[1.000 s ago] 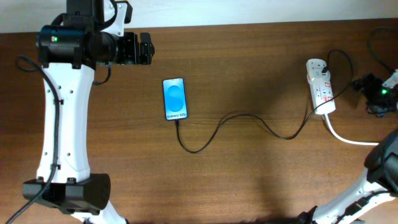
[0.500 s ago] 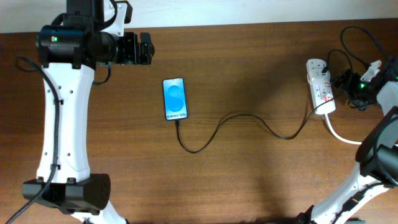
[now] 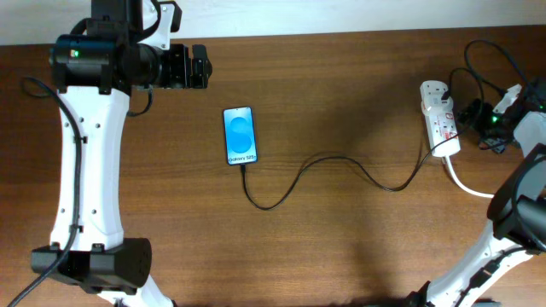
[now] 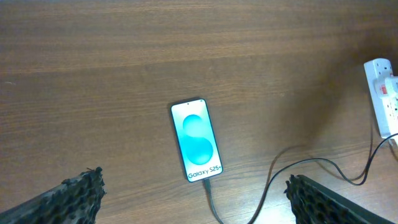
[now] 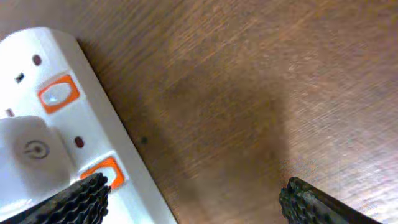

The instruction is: Plug charger to phone and switch on socket

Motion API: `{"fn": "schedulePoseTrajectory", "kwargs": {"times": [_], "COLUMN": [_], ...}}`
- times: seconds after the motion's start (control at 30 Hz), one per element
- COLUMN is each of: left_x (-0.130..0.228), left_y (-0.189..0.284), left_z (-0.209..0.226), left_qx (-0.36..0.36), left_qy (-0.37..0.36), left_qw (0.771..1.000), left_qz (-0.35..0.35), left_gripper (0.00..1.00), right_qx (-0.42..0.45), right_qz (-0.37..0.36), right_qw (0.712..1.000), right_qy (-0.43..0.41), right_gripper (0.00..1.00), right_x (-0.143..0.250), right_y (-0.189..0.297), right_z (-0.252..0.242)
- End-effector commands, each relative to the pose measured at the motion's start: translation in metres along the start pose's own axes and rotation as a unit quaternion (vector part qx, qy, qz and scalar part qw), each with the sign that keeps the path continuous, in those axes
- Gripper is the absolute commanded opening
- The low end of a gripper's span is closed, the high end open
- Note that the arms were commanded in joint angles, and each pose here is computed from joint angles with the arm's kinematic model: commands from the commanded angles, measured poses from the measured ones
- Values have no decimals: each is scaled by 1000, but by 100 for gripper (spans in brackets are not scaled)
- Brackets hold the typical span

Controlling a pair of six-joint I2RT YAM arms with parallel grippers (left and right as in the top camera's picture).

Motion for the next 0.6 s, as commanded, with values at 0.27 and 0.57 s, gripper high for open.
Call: {"fn": "schedulePoseTrajectory", "kwargs": {"times": [0.27,0.57], "left_x": [-1,-1], "left_y": [12,12], "left_z": [0,0], "left_qx": [-1,-1], "left_qy": [-4,-4], "left_qw": [1000,1000], "left_qz": [-16,-16], "left_gripper": [99,99], "right_qx": [2,-3], "right_qz": [44,72], "right_qw": [999,997], "right_qy": [30,39], "right_gripper": [92,93], "right_x": [14,22], "right_y": [-30,-30], "right_z": [18,25]}}
Point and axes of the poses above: each gripper's point midway between its finger pads, its own y axis back along the fingers, its own z axis along the line the jaws close on, x = y × z, the point moved 10 cm from there along y, back along the fingers, and after that the axes turned 13 degrees about y, right-handed, at the moved point
